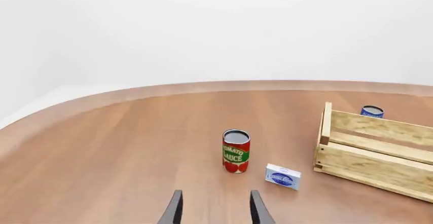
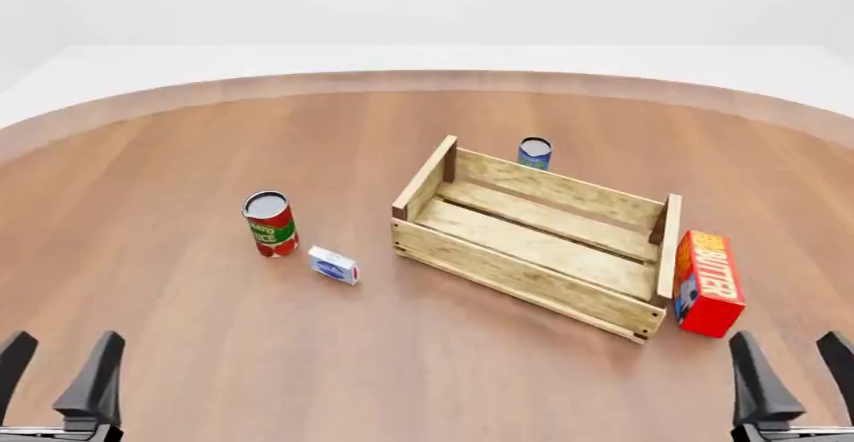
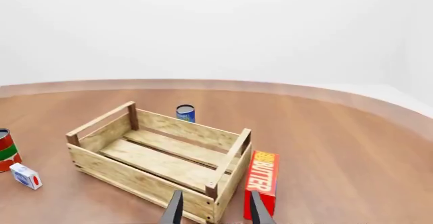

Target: Pick up the butter and put it in the tray.

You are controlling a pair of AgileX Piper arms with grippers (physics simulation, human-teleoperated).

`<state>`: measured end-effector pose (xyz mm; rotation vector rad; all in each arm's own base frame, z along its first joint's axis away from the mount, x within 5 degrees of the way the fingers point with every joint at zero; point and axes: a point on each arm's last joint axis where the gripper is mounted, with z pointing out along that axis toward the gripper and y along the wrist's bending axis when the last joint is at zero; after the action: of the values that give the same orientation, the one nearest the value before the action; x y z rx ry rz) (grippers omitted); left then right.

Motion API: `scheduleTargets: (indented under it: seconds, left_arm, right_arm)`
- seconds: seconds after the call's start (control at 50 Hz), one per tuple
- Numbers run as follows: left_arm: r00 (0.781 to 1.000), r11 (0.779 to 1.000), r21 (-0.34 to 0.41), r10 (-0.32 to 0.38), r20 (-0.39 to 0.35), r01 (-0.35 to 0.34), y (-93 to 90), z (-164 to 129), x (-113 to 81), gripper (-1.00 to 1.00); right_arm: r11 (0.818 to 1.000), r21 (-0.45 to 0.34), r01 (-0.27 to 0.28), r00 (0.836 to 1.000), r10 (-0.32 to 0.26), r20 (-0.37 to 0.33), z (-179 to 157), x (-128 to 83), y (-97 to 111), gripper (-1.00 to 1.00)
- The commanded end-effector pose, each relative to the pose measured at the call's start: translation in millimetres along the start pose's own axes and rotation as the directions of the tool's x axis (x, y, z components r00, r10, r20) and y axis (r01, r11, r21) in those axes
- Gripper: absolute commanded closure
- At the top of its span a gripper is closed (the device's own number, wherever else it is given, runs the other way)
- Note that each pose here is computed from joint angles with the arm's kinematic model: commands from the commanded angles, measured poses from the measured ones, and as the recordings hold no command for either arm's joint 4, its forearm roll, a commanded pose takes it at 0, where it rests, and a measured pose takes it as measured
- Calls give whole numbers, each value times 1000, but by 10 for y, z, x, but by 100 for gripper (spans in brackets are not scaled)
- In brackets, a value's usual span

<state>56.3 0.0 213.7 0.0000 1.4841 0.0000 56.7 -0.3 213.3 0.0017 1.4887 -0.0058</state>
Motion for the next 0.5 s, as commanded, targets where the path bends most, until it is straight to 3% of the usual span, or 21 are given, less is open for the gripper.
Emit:
scheduleTargets:
  seconds: [0.02,0.24,0.3,0.5]
  left_arm:
    - [1000,1000,0,0,-1,0,0,3,-7,-100]
    - [1000,1000,0,0,-1,0,0,3,-7,-100]
    - [1000,1000,0,0,-1,0,0,3,-7,-100]
    - [1000,1000,0,0,-1,0,0,3,-7,-100]
  right_arm:
    - [1000,22,-1,1000,1,-16,20,2,-13,-100]
    - [999,41,-11,999,12,-30,44,4,-25,-100]
    - [997,81,-6,999,9,-44,70,-18,-52,-100]
    - [985,167,48,993,-29,-112,174,35,-129,-100]
